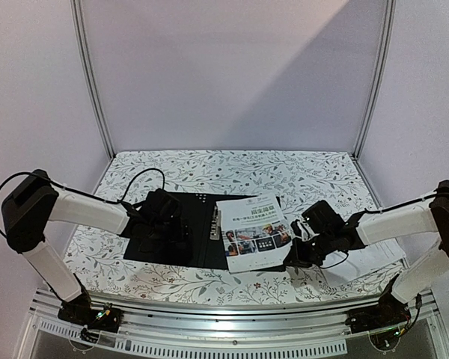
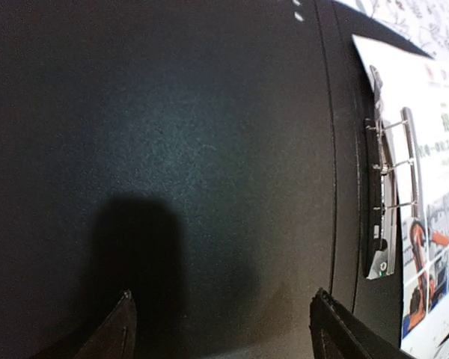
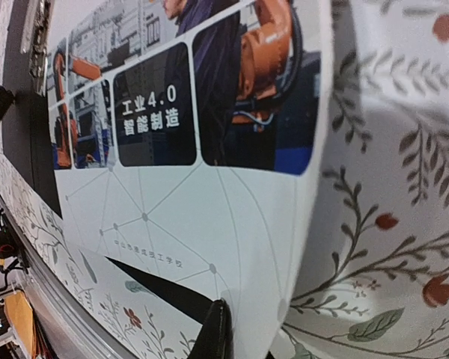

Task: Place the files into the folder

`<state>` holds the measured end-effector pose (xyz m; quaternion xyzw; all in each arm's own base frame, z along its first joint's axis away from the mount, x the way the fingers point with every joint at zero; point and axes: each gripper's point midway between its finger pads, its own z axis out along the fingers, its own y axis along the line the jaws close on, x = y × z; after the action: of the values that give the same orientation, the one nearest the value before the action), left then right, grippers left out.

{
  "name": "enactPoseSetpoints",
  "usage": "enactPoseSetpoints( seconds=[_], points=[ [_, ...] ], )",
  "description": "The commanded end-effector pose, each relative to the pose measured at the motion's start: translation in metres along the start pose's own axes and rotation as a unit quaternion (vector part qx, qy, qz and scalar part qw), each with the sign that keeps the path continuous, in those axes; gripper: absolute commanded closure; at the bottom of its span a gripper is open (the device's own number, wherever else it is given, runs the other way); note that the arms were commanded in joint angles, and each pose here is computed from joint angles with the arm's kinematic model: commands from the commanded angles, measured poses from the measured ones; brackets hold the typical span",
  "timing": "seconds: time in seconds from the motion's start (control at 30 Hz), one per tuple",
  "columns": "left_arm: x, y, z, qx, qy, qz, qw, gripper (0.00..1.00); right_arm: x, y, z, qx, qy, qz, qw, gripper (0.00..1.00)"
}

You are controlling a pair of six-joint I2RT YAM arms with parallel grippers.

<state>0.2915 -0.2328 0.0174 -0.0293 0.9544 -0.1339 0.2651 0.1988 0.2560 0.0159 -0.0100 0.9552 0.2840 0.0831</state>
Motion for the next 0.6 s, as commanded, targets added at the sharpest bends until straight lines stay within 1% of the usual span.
enactPoseSetpoints(
  seconds=[0.0,0.03,0.1,0.17,0.27,0.33,0.47,0.57],
  points=[
    [0.059,0.015,0.004,-0.023,0.107,0.011,0.994,0.2,-0.052,0.019,-0.015,-0.026,-0.067,-0.032,0.997,0.96],
    [0.052,0.011,0.003,-0.02,0.097,0.022,0.995,0.2,-0.061,0.018,-0.018,-0.024,-0.076,-0.031,0.996,0.96],
    [0.033,-0.006,-0.003,-0.004,0.069,0.066,0.995,0.19,-0.075,0.021,-0.022,-0.026,-0.084,-0.036,0.995,0.97],
    [0.017,-0.027,-0.013,0.015,0.037,0.124,0.991,0.18,-0.081,0.024,-0.024,-0.03,-0.087,-0.04,0.995,0.97],
    [0.008,-0.057,-0.031,0.031,0.005,0.223,0.974,0.18,-0.077,0.031,-0.023,-0.047,-0.074,-0.044,0.995,0.97],
    [0.006,-0.064,-0.038,0.024,-0.004,0.269,0.963,0.18,-0.07,0.03,-0.021,-0.057,-0.062,-0.034,0.996,0.97],
    [0.016,-0.064,-0.038,0.027,0.021,0.306,0.951,0.21,-0.054,0.024,-0.021,-0.074,-0.052,-0.008,0.996,0.96],
    [0.033,-0.063,-0.038,0.034,0.051,0.335,0.94,0.22,-0.041,0.021,-0.023,-0.082,-0.044,0.006,0.996,0.93]
  ],
)
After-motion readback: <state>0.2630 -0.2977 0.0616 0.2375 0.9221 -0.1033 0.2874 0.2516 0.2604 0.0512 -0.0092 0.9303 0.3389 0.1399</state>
